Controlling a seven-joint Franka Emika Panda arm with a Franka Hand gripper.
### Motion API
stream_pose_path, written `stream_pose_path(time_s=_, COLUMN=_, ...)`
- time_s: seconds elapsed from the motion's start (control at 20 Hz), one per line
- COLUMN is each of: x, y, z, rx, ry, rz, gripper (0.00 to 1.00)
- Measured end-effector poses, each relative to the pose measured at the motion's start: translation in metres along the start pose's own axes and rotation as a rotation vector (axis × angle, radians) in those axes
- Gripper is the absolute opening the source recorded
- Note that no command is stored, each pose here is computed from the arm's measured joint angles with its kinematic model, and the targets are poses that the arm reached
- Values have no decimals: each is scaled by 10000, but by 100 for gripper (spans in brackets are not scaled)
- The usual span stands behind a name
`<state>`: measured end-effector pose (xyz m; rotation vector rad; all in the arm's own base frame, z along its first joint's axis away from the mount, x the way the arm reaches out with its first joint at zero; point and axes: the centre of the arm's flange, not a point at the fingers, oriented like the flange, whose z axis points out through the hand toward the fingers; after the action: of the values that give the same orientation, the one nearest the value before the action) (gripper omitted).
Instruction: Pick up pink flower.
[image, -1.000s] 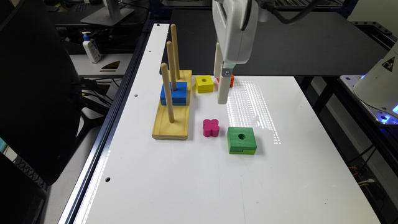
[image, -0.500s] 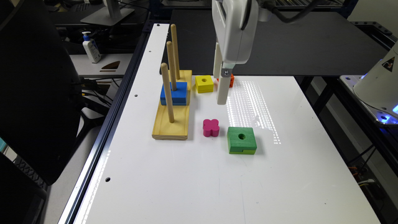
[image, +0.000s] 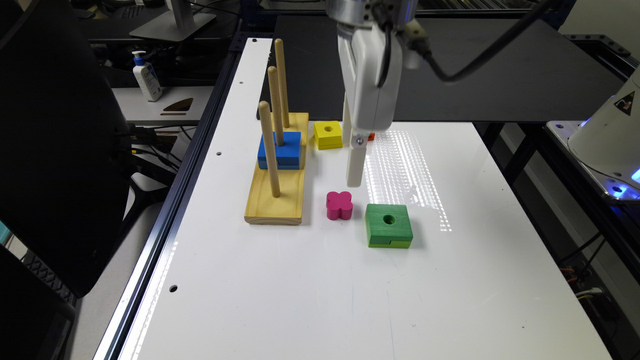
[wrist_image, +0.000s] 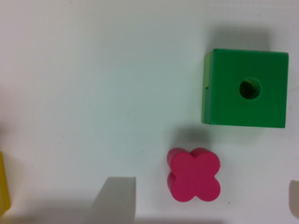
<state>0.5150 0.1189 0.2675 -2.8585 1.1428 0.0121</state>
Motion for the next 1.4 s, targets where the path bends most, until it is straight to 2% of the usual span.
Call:
stream_pose_path(time_s=0.3, x=4, y=-6, z=0, rx=10, ry=4, rz=1, gripper=100)
stream_pose_path(time_s=0.4, x=3, y=-3, z=21, rx=-19, ry=-22, rz=3, gripper=100)
stream_pose_path(time_s=0.5, x=3, y=4, z=103, rx=-74, ry=-81, rz=12, gripper=100)
stream_pose_path(time_s=0.75, x=18, y=6, z=369, rx=-23, ry=-112, rz=43, gripper=100)
stream_pose_path(time_s=1.05, x=22, y=3, z=379, rx=0, ry=-100, rz=46, gripper=100)
stream_pose_path(time_s=1.2, x=22, y=4, z=387, rx=-10, ry=-109, rz=47, gripper=100)
stream_pose_path(time_s=1.4, x=19, y=14, z=458, rx=-59, ry=-162, rz=58, gripper=100)
